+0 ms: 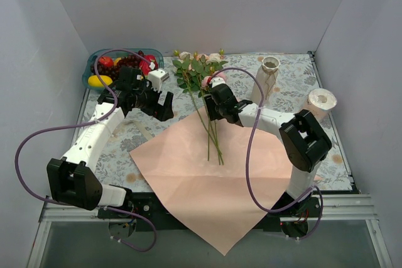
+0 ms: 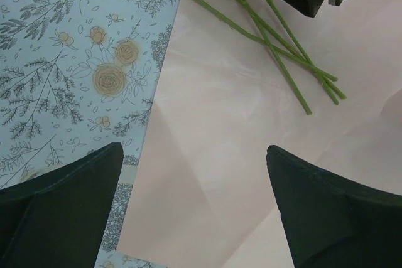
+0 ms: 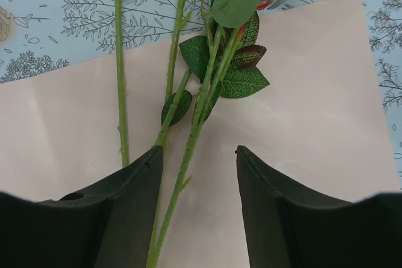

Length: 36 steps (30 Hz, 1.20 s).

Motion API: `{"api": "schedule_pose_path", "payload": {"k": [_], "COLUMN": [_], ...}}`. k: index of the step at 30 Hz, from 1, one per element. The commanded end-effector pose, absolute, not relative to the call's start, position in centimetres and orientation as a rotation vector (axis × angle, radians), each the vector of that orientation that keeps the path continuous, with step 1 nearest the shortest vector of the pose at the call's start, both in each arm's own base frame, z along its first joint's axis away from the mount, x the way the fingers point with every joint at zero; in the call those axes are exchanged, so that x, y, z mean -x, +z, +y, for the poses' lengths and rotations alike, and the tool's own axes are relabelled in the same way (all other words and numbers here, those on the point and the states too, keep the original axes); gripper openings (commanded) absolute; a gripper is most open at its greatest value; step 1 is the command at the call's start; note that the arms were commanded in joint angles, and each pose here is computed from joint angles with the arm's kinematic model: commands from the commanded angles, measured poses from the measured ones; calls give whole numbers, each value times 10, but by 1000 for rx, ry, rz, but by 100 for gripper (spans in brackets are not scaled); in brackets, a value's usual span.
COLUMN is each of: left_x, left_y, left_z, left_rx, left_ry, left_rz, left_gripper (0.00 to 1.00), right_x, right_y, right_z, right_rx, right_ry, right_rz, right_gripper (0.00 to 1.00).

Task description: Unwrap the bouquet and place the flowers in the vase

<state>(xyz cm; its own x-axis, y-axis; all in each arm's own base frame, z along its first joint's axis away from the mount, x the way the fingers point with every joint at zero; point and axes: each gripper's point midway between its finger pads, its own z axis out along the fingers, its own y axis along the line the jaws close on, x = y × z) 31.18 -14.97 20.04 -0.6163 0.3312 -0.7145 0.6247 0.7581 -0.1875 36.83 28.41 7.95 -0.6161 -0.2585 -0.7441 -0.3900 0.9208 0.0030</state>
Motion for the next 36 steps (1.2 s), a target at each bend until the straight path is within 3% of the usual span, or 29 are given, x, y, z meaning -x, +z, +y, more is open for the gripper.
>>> {"api": "schedule_pose_path", "payload": {"k": [1,14,19,26,27,31,36], "left_x": [-312,-307,-304,-303,-303,-303,-304], "left_y": [211,213,216,217,218,217,216], "left_z": [-148,-142,-140,-139,-139,-136,-134], "left_rx": [-735,-752,-762,-764,-764,-772,-775], "left_ry": [-529,-484,-473,-464,-464,-441,-423], "left_rz": [2210,2179,2154,2155,2154,2153,2152], "left_gripper": [98,98,98,98,98,98,98], "right_x": [-381,-387,-392,-394,-394,-392,-392], "right_y": [83,62,54,46,47,74,129], "right_z": [296,296,293,296,296,294,284], "right_rx": [445,455,455,462,463,446,419], "right_ry": [249,223,201,202,204,223,217], "right_rz": [2221,2258,2273,2295,2298,2255,2164], "right_gripper": [57,44,30,25,20,2,1]}}
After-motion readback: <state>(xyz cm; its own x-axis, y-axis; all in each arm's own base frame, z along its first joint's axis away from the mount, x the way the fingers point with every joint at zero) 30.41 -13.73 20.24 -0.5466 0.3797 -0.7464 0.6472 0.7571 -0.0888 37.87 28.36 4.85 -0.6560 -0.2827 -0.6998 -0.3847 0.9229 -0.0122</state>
